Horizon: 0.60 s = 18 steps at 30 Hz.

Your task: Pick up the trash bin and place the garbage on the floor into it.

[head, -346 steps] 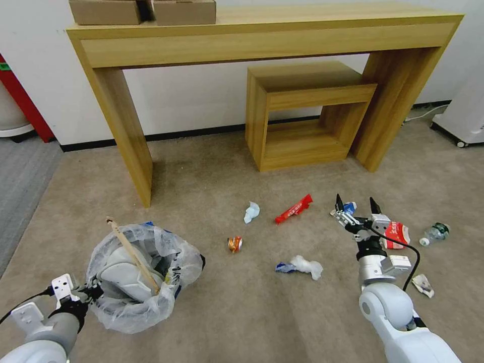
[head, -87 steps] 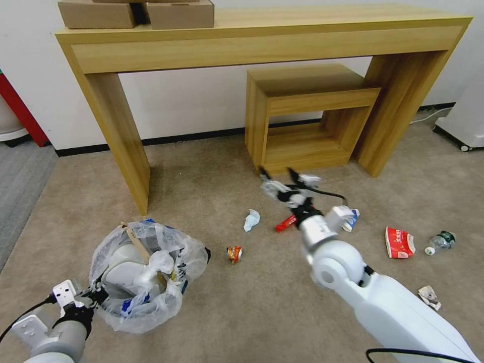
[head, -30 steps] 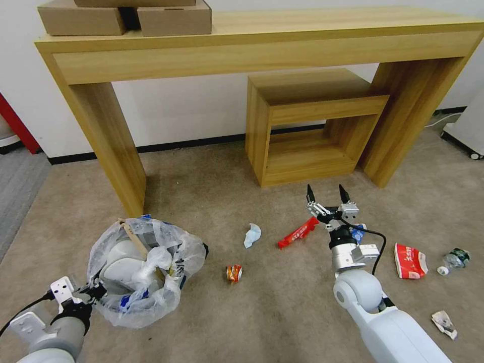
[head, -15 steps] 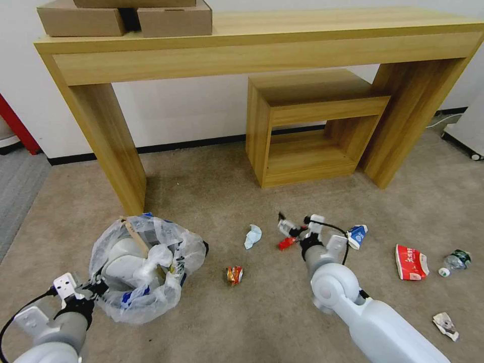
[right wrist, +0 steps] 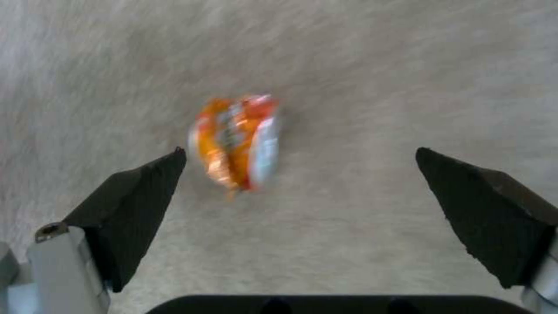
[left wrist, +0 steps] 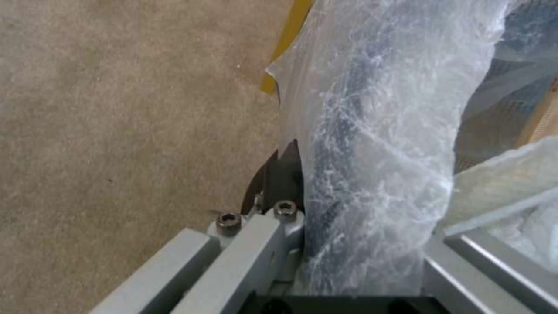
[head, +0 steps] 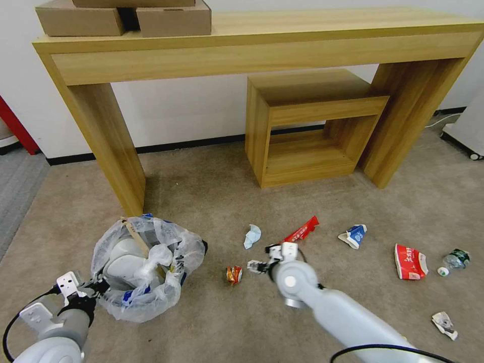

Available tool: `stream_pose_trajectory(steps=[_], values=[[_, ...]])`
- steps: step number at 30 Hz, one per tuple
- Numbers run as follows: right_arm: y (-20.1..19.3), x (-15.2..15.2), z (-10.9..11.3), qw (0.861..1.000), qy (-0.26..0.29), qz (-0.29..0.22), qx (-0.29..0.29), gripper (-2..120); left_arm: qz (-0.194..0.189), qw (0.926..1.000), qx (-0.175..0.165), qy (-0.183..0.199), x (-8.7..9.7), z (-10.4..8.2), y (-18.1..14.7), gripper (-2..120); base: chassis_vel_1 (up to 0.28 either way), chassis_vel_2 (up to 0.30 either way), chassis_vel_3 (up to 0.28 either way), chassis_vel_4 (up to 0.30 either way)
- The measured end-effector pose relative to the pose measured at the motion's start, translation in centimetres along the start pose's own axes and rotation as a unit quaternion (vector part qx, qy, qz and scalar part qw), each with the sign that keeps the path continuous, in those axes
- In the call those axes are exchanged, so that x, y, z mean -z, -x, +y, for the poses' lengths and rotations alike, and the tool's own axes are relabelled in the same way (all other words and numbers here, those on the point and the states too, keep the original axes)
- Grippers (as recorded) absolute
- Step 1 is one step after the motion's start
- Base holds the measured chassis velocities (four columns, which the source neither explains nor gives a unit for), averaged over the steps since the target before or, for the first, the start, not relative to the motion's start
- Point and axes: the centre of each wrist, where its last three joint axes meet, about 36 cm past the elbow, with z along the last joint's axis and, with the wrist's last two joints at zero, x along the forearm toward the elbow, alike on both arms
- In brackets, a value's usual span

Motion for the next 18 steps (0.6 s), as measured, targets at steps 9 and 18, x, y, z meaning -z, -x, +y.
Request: stream_pose_trajectory(steps=[9,18], values=[[3.5,-1.6,2.8,1.000,-0.022,-0.004,0.002,100,0.000,1.0000,0.008,-0.004,-0.2,0.4,0.1,0,0.000,0.000,0.000,0.000],[6.2,-2.7,2.8,1.000,-0.027,-0.008,-0.008,100,0.002,0.9999,0.008,-0.008,-0.5,0.4,0.1,0,0.000,0.000,0.000,0.000]])
